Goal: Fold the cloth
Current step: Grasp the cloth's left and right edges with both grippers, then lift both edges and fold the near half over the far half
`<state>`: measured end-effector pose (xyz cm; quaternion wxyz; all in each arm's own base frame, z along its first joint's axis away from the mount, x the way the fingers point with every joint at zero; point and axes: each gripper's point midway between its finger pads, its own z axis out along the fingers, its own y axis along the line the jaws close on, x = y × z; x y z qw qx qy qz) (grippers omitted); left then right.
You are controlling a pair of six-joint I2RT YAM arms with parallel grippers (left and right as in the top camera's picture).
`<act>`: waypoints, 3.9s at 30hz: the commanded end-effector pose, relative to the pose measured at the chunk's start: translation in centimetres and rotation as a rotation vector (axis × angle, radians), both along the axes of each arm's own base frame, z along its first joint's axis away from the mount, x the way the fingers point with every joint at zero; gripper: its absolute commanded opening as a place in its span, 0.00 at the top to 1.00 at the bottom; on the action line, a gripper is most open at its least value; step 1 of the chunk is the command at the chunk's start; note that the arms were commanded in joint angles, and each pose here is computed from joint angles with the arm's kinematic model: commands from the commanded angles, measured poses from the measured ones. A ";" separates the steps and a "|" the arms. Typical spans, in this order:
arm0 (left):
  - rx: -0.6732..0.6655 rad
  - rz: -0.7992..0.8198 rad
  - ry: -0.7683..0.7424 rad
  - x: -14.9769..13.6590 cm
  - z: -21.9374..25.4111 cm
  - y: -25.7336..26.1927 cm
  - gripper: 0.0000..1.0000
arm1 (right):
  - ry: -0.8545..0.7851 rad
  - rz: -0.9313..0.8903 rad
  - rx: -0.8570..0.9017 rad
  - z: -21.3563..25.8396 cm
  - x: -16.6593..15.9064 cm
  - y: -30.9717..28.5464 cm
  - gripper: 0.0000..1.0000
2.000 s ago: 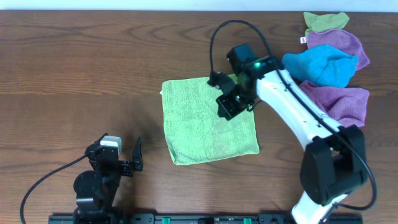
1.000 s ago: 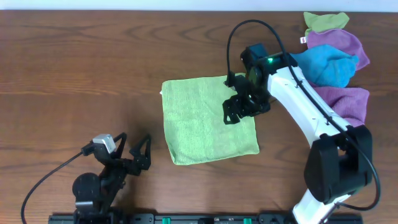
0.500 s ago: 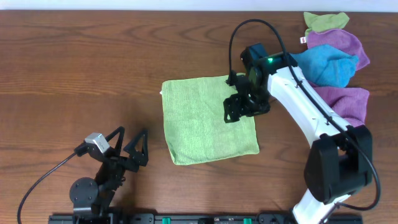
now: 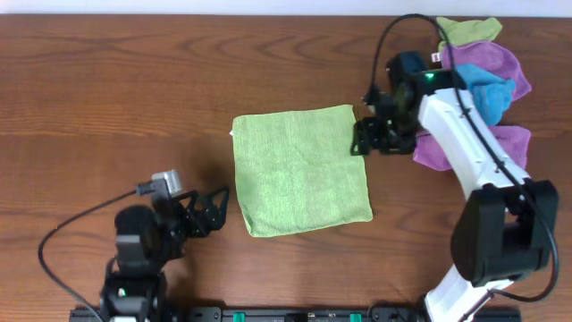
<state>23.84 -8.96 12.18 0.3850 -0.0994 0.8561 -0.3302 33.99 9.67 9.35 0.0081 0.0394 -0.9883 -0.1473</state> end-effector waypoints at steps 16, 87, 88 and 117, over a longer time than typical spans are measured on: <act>0.214 -0.250 0.592 -2.6 -3.6 -6.1 0.05 | 0.128 -0.068 0.071 1.9 -4.0 -2.6 0.39; 0.085 -0.149 0.991 -4.1 -9.9 -7.8 0.78 | 0.309 -0.112 0.233 -8.3 -12.0 0.7 0.71; 0.086 -0.149 0.993 -4.2 -9.9 -7.8 0.82 | 0.309 -0.112 0.232 -8.3 -12.1 0.8 0.73; 0.047 0.043 0.893 1.4 -8.3 -3.7 0.94 | 0.250 -0.173 0.387 -4.6 -7.8 4.0 0.98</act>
